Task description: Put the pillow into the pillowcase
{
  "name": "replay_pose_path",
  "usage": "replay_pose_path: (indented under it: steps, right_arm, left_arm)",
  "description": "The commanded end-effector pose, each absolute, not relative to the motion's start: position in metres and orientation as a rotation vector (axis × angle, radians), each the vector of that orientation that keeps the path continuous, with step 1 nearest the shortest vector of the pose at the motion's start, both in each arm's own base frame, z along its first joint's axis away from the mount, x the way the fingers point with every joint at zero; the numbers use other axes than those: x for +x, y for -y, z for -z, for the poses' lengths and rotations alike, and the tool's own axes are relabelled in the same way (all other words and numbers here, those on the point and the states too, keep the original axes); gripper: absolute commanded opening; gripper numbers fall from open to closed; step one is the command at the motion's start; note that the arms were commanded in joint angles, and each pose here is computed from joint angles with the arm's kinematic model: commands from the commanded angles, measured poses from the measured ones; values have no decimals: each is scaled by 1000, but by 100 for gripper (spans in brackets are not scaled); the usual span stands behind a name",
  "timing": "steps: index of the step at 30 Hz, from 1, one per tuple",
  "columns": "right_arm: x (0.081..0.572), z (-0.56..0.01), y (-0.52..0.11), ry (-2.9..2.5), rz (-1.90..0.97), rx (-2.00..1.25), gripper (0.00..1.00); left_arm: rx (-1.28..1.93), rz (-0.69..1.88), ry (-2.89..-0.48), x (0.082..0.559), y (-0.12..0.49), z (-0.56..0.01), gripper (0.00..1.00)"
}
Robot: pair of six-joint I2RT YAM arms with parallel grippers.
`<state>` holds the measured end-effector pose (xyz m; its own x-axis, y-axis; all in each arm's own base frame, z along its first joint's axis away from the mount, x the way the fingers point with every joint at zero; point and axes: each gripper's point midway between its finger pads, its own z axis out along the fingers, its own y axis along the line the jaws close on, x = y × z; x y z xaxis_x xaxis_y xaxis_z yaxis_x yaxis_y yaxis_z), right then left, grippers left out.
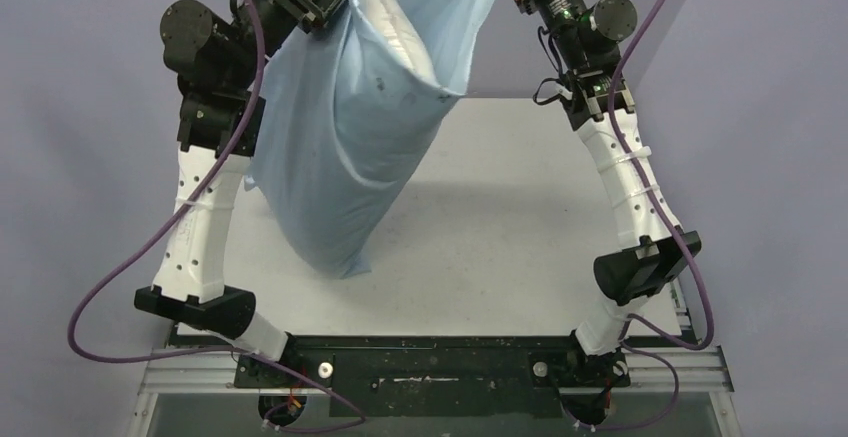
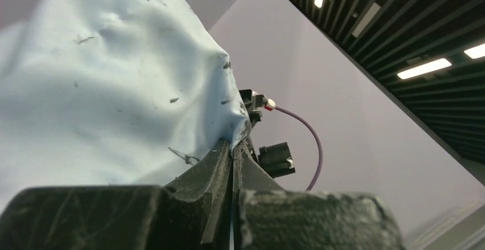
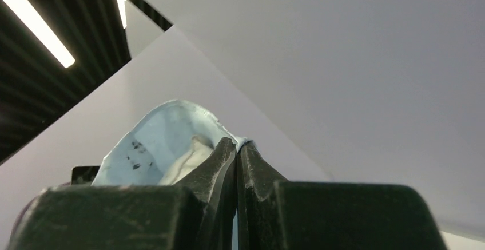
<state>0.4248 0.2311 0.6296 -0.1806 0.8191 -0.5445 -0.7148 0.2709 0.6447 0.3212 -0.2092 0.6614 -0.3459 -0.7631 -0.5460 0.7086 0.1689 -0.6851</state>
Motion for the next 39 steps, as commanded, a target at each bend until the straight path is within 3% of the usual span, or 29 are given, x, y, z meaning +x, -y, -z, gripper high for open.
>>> replay_pose_path:
  steps: [1,4,8,13,19,22,27,28,34,39]
  right_arm:
    - [384,-708,-161,-802,-1343,230,0]
    - [370,-721,-135,-730,-1287,275,0]
    - [344,-757,-106,-651,-1145,257,0]
    - [322,-785,-68,-572,-951,280,0]
    - [342,-765,-72,-652,-876,256,0]
    - [377,-715,-105,-828,-937,173,0]
    - [425,-573,-179,-1227,-1008,71,0]
    - [428,-532,-201,-1322,-1021,50,0]
    - [421,-390,-284,-1592,-1163,42,0]
    - [417,-342,-339,-1687,-1239,40,0]
  left_arm:
    - [-101,1383,-1169,354,194,-674,0]
    - [-82,1412,-1225,376,210,-667,0]
    - [12,1630,-1098,353,250,-689,0]
    - [-74,1663,-1003,353,260,-709,0]
    - [-142,1626,-1213,393,294,-638,0]
    - [-187,1491,-1433,410,292,-564,0]
    - [-333,1276,-1665,404,236,-429,0]
    - [-397,1225,-1761,406,219,-377,0]
    - [-524,1063,-2070,362,156,-211,0]
    - [-648,916,-2142,336,107,-152,0]
